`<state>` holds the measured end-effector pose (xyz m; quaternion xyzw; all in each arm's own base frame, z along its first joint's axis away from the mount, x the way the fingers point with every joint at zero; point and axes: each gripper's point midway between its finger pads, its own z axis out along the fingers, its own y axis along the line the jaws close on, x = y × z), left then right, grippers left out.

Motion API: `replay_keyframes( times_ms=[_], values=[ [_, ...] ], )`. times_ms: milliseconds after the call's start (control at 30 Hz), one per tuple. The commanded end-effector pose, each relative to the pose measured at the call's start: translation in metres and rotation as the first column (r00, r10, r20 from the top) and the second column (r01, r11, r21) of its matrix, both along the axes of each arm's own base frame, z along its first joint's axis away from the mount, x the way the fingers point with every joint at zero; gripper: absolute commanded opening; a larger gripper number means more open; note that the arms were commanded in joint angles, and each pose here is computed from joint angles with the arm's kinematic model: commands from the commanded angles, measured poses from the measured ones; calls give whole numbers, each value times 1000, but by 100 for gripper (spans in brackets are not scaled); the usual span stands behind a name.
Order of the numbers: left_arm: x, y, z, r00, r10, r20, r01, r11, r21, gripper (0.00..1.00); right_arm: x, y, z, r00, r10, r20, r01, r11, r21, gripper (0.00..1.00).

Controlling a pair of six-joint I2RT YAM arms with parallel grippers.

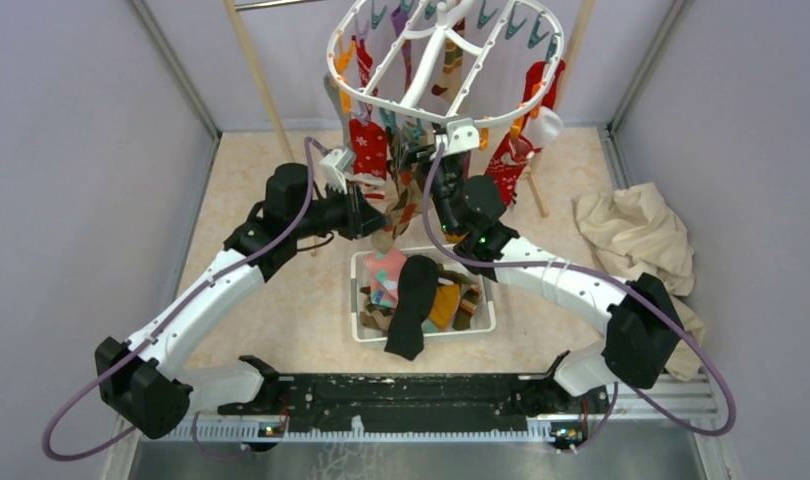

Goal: Remove the socks clipped to the hanger
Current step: Remove the sock from the hanger.

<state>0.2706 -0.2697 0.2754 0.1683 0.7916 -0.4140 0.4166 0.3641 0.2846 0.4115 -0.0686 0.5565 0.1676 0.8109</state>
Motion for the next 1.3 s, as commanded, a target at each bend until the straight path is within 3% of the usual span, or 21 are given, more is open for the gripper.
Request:
replay_keyframes(
  times_ms=[0, 533, 700, 1000, 1033, 1167, 1267],
  values=[
    [-10, -1, 3, 1000, -27, 5, 27, 999, -16, 18, 4, -1, 31, 998, 16, 61, -20, 997, 69, 66],
    [-17, -1, -5, 999, -39, -19, 39, 999, -11, 18, 16, -1, 44, 996, 28, 88, -35, 996, 83, 58],
    [-17, -1, -5, 999, -40, -20, 40, 999, -9, 18, 18, 0, 44, 996, 31, 85, -38, 996, 82, 44],
    [-18, -1, -7, 999, -44, -23, 44, 999, -8, 18, 12, -7, 42, 997, 30, 75, -36, 996, 83, 32],
    [-18, -1, -7, 999, -44, -24, 43, 999, -8, 18, 11, -7, 41, 997, 31, 74, -37, 996, 83, 33],
    [-18, -1, -6, 999, -43, -21, 43, 999, -11, 18, 11, -12, 36, 998, 18, 54, -23, 996, 83, 58],
    [-18, -2, -6, 999, -46, -23, 45, 999, -11, 18, 10, -15, 32, 999, 13, 48, -17, 997, 79, 61]
  ],
)
